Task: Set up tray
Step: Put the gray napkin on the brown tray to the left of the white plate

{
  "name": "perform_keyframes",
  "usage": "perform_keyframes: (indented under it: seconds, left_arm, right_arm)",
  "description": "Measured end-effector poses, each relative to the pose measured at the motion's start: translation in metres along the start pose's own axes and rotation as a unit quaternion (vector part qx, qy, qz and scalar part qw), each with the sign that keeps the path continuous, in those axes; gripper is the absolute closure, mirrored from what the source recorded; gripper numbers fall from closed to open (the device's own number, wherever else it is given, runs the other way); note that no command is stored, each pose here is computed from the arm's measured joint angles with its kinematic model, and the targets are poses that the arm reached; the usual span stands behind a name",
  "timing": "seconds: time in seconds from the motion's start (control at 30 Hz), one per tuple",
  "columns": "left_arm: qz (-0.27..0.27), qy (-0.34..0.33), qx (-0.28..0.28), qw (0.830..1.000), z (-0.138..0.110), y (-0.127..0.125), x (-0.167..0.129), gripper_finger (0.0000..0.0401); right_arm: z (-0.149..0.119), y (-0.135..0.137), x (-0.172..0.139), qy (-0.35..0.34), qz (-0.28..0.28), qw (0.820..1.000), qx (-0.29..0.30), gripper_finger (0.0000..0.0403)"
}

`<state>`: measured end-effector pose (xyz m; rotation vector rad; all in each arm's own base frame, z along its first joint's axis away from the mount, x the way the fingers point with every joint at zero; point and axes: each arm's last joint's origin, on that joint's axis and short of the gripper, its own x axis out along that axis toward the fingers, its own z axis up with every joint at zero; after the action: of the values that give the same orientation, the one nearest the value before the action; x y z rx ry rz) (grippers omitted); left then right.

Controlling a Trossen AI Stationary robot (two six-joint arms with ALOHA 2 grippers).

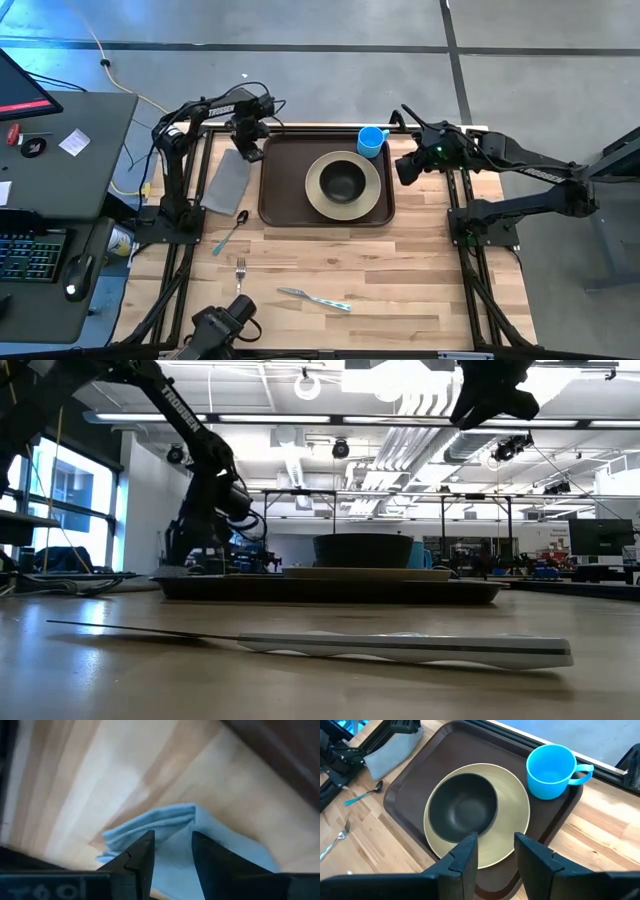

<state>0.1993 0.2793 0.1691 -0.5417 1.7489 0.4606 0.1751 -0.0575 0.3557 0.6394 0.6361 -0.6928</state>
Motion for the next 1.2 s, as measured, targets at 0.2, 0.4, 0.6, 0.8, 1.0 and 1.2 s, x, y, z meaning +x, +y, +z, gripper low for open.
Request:
perform_keyframes:
  seconds: [0.2, 0.4, 0.6, 0.8, 1.0, 1.2]
  left_arm:
    - [-0.02, 0.017, 0.0, 1.0, -0.003, -0.004, 0.0, 0.0238]
    - [-0.012, 0.013, -0.005, 1.0, -0.009, -0.005, -0.009, 0.0238]
    - [-0.001, -0.022, -0.025, 0.999, -0.02, -0.006, -0.03, 0.0238]
    - [-0.035, -0.092, -0.008, 0.995, -0.025, -0.009, -0.047, 0.0238]
    - [0.003, -0.075, 0.114, 0.991, -0.025, -0.01, -0.027, 0.0238]
    - [0.077, -0.076, 0.176, 0.978, -0.021, -0.006, -0.012, 0.0238]
  right_arm:
    - [0.0, 0.0, 0.0, 0.002, 0.002, 1.0, 0.002, 0.0284]
    - [-0.001, 0.0, 0.0, 0.005, 0.001, 1.0, 0.001, 0.0284]
    - [-0.001, 0.0, 0.0, 0.002, -0.002, 1.0, 0.0, 0.0284]
    - [0.0, -0.001, 0.0, 0.0, -0.005, 1.0, -0.011, 0.0284]
    - [0.0, 0.0, 0.0, 0.001, -0.004, 1.0, -0.009, 0.0284]
    - [-0.001, 0.0, 0.0, 0.004, 0.0, 1.0, -0.009, 0.0284]
